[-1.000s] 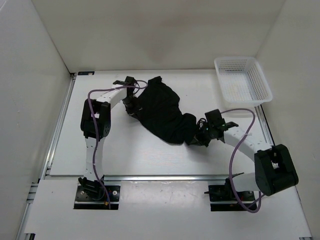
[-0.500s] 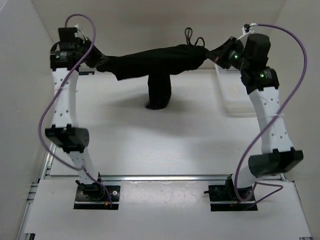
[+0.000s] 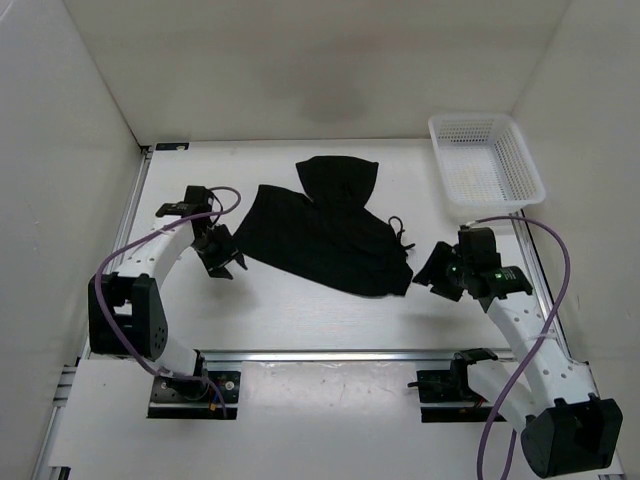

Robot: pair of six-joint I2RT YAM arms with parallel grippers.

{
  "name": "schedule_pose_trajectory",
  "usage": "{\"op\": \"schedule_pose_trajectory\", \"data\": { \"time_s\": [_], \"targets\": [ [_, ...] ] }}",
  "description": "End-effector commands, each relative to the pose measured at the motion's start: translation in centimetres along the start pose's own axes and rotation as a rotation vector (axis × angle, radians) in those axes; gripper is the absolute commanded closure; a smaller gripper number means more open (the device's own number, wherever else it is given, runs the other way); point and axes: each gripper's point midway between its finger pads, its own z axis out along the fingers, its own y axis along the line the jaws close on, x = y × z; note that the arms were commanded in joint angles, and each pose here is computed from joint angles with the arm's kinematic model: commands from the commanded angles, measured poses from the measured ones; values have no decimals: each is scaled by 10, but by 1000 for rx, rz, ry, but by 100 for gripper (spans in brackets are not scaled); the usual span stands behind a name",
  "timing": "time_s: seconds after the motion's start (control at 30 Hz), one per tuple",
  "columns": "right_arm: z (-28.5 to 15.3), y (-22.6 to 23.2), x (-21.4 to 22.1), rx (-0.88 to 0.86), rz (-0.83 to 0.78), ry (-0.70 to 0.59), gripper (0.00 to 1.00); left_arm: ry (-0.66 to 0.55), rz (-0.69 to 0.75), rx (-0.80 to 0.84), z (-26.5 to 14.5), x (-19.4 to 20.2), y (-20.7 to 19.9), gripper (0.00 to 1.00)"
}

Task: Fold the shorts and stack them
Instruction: Flatten the shorts out

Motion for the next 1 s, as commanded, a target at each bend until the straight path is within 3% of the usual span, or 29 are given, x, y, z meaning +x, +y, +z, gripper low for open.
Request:
{"op": "schedule_pose_trajectory", "data": {
  "time_s": [0.0, 0.07, 0.1, 0.2, 0.23, 0.27, 0.3, 0.33, 0.37, 0.43, 0.7, 0.8, 0.83, 0.97],
  "targets": [
    [-8, -4, -3, 30, 83, -47, 45, -179, 57, 50, -33, -26, -14, 48],
    [-8, -4, -1, 34, 118, -40, 66, -195, 54, 24, -37, -29, -11, 70],
    [-7, -6, 2, 46, 121, -24, 84, -206, 53, 17, -41, -32, -11, 86],
    [-1, 0, 5, 36, 140, 33, 92, -168, 30, -43, -26, -34, 1, 90],
    [1, 1, 8, 33, 143, 55, 90, -172, 22, -40, -24, -38, -2, 85],
    [4, 4, 9, 19, 144, 70, 84, -156, 18, -51, -12, -42, -1, 72],
    [11, 5, 12, 20, 150, 103, 77, -153, 19, -42, -8, -47, -5, 56],
    [16, 5, 17, 16, 167, 131, 61, -142, 17, -50, -3, -50, -6, 38],
    [20, 11, 25, -15, 193, 183, 53, -132, 17, -39, 2, -53, -10, 18],
    [25, 19, 28, -63, 225, 198, 39, -101, 32, -46, 15, -62, -18, 9],
    [53, 15, 41, -61, 330, 256, 30, -28, 14, -111, 61, -84, -18, 11],
    [65, 12, 35, -50, 337, 245, 30, 0, 17, -128, 78, -85, -18, 17],
    [69, 12, 34, -51, 337, 243, 32, 24, 12, -146, 87, -82, -13, 21],
    [89, 4, 25, 28, 285, 207, 35, 43, 18, -133, 94, -82, -20, 59]
  ]
}}
